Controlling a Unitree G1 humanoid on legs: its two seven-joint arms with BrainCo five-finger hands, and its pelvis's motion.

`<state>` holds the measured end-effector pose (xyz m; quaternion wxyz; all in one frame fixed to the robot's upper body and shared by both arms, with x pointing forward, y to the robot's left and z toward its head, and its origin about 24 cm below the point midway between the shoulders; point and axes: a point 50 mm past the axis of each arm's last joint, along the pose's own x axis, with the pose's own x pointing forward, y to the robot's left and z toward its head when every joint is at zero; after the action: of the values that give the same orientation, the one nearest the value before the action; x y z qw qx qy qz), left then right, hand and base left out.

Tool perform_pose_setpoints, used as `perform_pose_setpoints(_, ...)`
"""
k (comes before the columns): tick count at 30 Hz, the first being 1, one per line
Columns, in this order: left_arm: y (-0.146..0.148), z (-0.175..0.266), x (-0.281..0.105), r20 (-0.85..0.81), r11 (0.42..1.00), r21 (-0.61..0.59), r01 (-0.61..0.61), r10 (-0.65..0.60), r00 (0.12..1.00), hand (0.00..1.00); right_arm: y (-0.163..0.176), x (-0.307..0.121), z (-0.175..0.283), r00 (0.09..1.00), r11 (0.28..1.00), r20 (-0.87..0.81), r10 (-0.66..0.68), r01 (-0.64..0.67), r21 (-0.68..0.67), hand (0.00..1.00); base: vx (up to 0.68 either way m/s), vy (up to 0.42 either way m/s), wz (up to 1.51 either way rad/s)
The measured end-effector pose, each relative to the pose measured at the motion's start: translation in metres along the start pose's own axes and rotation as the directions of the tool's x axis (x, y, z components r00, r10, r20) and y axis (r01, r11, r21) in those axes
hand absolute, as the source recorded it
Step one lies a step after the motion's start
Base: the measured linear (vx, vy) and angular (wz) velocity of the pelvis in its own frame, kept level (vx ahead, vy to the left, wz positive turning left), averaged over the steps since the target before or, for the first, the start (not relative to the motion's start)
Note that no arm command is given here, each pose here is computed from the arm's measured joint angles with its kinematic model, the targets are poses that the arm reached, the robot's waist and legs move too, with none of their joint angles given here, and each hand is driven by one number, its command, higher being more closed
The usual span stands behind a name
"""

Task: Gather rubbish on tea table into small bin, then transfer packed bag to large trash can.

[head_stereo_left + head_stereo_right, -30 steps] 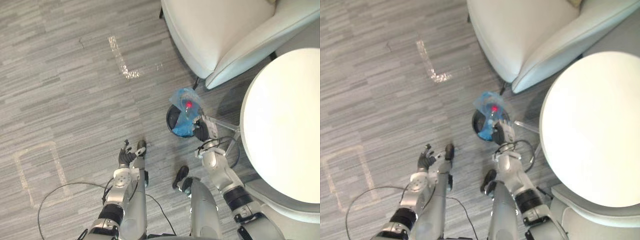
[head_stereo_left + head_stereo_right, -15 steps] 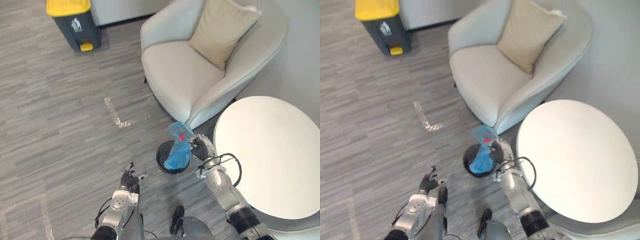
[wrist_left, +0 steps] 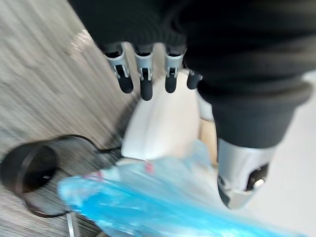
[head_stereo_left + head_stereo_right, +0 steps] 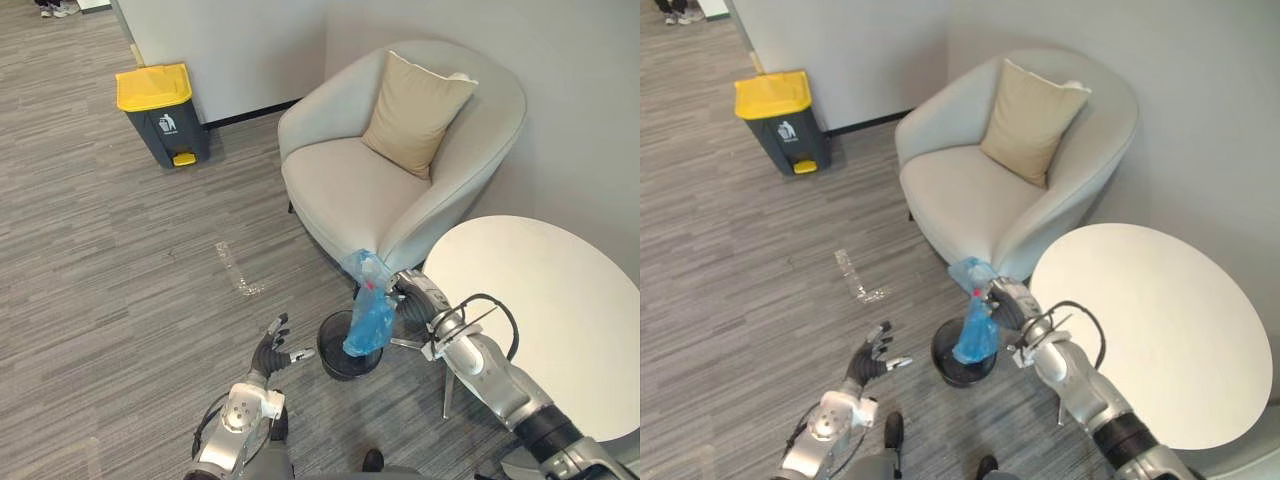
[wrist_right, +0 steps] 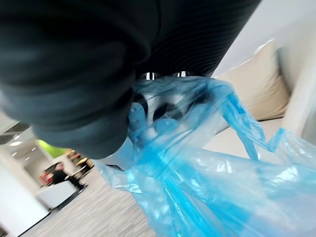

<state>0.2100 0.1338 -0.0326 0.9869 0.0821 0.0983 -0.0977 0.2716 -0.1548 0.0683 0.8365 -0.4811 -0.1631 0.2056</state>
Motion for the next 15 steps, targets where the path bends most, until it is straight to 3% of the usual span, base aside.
perform_pose_setpoints(8, 0.008, 0.028, 0.002, 0.134, 0.999, 0.049, 0.010, -0.016, 0.991, 0.00, -0.001, 0.011, 0.013, 0.989, 0.994, 0.110, 0.096, -0.088, -0.072, 1.00, 0.02, -0.008, 0.02)
perform_pose_setpoints(15, 0.017, 0.054, 0.006, 0.265, 0.974, 0.228, 0.001, -0.063, 0.962, 0.00, 0.002, 0.017, 0.024, 0.969, 0.981, 0.192, 0.155, -0.129, -0.143, 1.00, 0.00, -0.002, 0.01)
